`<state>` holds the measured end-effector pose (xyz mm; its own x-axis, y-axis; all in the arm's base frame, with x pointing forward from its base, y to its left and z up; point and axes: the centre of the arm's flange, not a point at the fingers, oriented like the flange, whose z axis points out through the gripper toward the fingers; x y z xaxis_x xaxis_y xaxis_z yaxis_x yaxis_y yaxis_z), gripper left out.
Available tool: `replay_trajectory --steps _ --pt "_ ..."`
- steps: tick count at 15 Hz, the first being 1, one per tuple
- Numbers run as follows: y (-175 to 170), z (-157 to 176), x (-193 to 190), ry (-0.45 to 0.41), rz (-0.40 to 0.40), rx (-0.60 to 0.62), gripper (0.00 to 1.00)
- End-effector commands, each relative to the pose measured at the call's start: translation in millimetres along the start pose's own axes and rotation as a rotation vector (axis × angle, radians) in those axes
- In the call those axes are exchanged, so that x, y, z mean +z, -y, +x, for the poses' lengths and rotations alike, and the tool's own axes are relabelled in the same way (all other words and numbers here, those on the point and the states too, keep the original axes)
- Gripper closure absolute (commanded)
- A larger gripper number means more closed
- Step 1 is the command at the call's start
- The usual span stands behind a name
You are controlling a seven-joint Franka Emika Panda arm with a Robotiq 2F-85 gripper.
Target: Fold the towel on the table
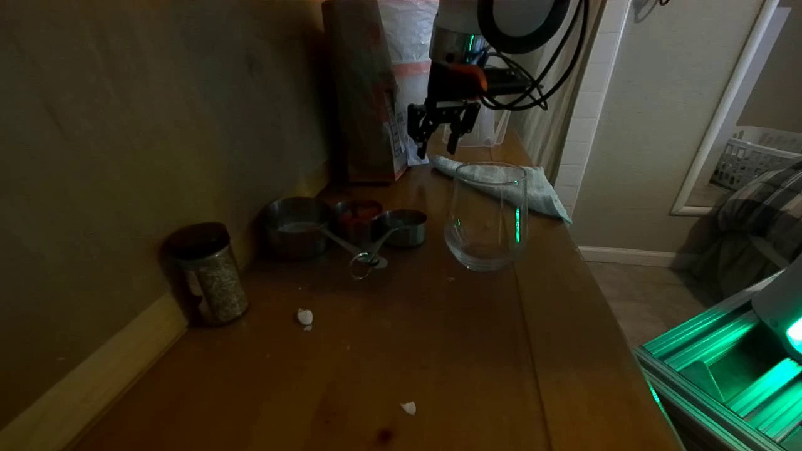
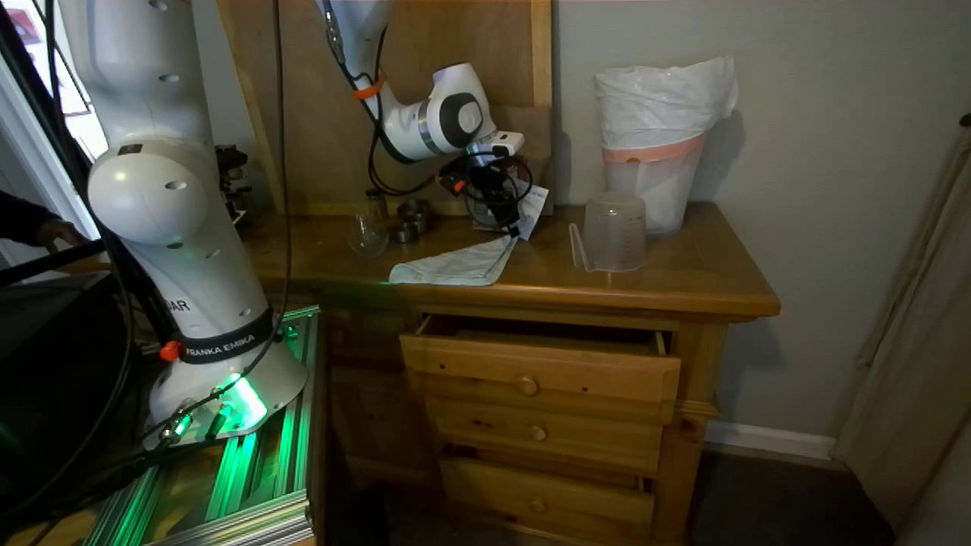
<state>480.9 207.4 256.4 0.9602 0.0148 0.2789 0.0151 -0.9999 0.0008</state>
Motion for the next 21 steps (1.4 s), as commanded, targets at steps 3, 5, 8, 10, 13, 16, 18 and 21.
replay_trajectory --steps 3,5,8,10,13,16,18,21 --pt "-1.9 -6.9 10.3 -0.041 0.005 -0.016 0.74" --pt "-3.5 -7.0 12.3 -0.049 0.002 -0.022 0.88" --pt "-6.4 -6.8 14.9 -0.05 -0.006 -0.027 0.98" --pt "-8.0 -6.9 15.9 -0.047 -0.01 -0.024 1.0" --pt "-10.1 -6.5 11.4 -0.047 -0.008 -0.016 0.97" --pt "-15.0 -5.6 -3.5 -0.057 0.003 0.003 0.96" --pt "-20.1 -3.5 -14.7 -0.072 0.005 0.021 0.97" --pt "-30.7 -3.6 -33.3 -0.084 -0.003 0.049 0.97"
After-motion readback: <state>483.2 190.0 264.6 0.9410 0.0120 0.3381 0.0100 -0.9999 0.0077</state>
